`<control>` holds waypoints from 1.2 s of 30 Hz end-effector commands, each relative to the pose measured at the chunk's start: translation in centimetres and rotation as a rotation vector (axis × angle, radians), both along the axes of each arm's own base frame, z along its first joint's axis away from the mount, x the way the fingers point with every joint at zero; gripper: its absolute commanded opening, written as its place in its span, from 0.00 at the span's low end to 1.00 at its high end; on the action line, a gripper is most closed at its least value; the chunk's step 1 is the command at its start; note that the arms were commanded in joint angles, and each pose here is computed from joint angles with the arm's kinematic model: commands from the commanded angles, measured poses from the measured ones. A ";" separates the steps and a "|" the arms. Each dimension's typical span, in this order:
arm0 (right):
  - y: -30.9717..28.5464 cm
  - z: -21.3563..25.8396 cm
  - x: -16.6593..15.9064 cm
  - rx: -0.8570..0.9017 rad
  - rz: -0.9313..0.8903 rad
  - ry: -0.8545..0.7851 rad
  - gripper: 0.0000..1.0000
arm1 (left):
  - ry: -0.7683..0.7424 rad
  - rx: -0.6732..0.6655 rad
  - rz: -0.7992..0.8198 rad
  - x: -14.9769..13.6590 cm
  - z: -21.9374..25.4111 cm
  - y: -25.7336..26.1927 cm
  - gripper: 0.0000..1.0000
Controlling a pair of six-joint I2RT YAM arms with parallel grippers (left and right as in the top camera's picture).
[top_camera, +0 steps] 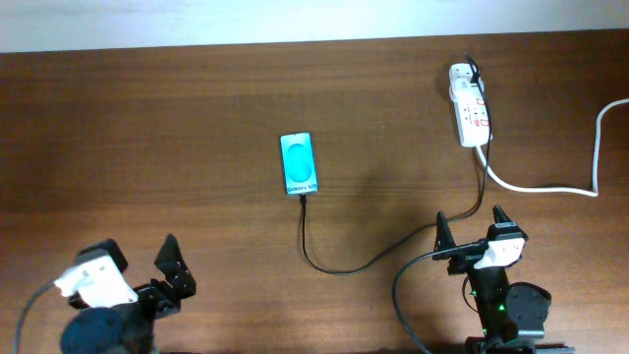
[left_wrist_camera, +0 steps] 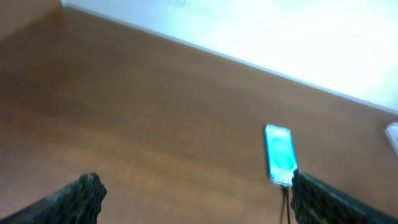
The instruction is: Plug charger to phone and switch on socket
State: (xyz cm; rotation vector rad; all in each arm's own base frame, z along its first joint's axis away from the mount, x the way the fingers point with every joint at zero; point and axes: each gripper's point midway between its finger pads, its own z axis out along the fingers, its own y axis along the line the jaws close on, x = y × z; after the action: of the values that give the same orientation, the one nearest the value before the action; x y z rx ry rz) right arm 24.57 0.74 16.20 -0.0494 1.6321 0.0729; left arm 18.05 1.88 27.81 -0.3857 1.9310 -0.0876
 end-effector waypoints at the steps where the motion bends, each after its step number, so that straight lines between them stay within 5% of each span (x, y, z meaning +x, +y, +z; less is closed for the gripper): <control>1: 0.1 -0.3 0.0 0.005 0.001 0.002 0.98 | -0.097 -0.028 -0.035 0.9 -2.8 -0.7 0.99; 11: 0.1 -0.3 0.0 0.005 0.001 0.002 0.98 | -0.428 -0.026 -0.109 6.4 -8.7 -1.8 0.99; 20: 0.1 -0.3 0.0 0.005 0.001 0.002 0.98 | -0.309 0.127 -0.134 6.5 -12.2 -1.6 0.99; 36: 0.1 -0.3 0.0 0.005 0.001 0.002 0.98 | -0.308 0.144 -0.135 6.5 -12.2 -1.5 0.99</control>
State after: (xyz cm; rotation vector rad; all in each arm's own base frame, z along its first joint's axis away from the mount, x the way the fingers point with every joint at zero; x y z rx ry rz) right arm 24.57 0.74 16.18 -0.0497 1.6325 0.0732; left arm 24.63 0.27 15.66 -0.1473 1.6463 -0.1038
